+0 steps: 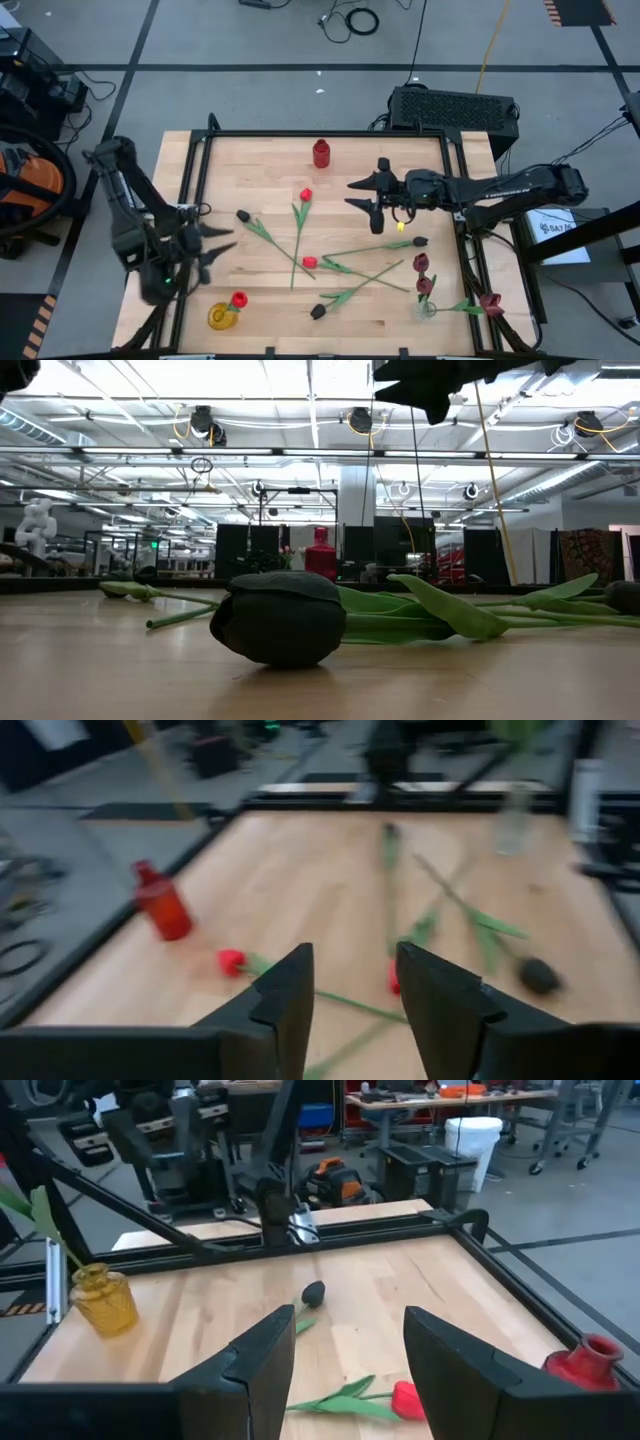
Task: Sort flowers into vase by color
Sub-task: Put the top red flower into the yellow vase
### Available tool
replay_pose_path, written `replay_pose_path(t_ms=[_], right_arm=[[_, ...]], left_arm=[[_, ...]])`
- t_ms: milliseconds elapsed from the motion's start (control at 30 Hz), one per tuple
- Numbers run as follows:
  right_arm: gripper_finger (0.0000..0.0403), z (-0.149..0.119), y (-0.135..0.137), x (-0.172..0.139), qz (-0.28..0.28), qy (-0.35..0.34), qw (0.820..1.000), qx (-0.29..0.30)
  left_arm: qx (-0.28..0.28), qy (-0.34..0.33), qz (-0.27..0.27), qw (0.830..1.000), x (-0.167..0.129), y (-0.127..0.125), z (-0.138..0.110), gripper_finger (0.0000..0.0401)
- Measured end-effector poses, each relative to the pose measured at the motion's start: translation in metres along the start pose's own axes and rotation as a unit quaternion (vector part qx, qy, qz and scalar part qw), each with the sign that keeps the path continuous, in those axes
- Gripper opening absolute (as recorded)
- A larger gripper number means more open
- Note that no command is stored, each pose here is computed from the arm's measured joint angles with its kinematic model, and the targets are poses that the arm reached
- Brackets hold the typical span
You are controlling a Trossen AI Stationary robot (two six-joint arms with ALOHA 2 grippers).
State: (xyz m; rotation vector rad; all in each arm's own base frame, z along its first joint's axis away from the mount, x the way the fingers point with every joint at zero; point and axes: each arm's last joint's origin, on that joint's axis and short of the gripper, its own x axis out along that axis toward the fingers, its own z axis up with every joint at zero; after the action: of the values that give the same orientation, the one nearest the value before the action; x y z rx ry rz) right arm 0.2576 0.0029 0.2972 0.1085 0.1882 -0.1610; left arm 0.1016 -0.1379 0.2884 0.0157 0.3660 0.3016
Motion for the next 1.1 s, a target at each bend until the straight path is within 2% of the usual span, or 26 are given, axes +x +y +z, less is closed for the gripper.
replay_pose_path(t_ms=[133, 300, 500, 867, 1033, 1100], right_arm=[[0.018, -0.003, 0.001, 0.006, -0.001, 0.0, 1.0, 0.0], [0.018, 0.001, 0.001, 0.006, -0.001, -0.019, 1.0, 0.022], [0.018, 0.0, -0.001, 0.006, -0.037, -0.02, 0.999, 0.024], [0.018, 0.01, 0.004, 0.012, -0.032, -0.024, 0.998, 0.039], [0.0181, 0.007, 0.004, 0.018, -0.035, -0.015, 0.998, 0.049], [0.0181, 0.007, 0.003, 0.019, -0.038, -0.016, 0.997, 0.062]], left_arm=[[-0.015, 0.024, 0.068, 0.997, 0.023, 0.012, 0.006, 0.0128], [-0.035, 0.053, 0.119, 0.991, 0.044, 0.024, 0.012, 0.0119], [-0.102, 0.073, 0.121, 0.985, 0.061, 0.028, 0.02, 0.0118], [-0.16, 0.102, 0.142, 0.971, 0.108, 0.049, 0.036, 0.0118], [-0.124, 0.073, 0.189, 0.971, 0.135, 0.055, 0.042, 0.0118], [-0.128, 0.068, 0.202, 0.968, 0.143, 0.056, 0.042, 0.0118]])
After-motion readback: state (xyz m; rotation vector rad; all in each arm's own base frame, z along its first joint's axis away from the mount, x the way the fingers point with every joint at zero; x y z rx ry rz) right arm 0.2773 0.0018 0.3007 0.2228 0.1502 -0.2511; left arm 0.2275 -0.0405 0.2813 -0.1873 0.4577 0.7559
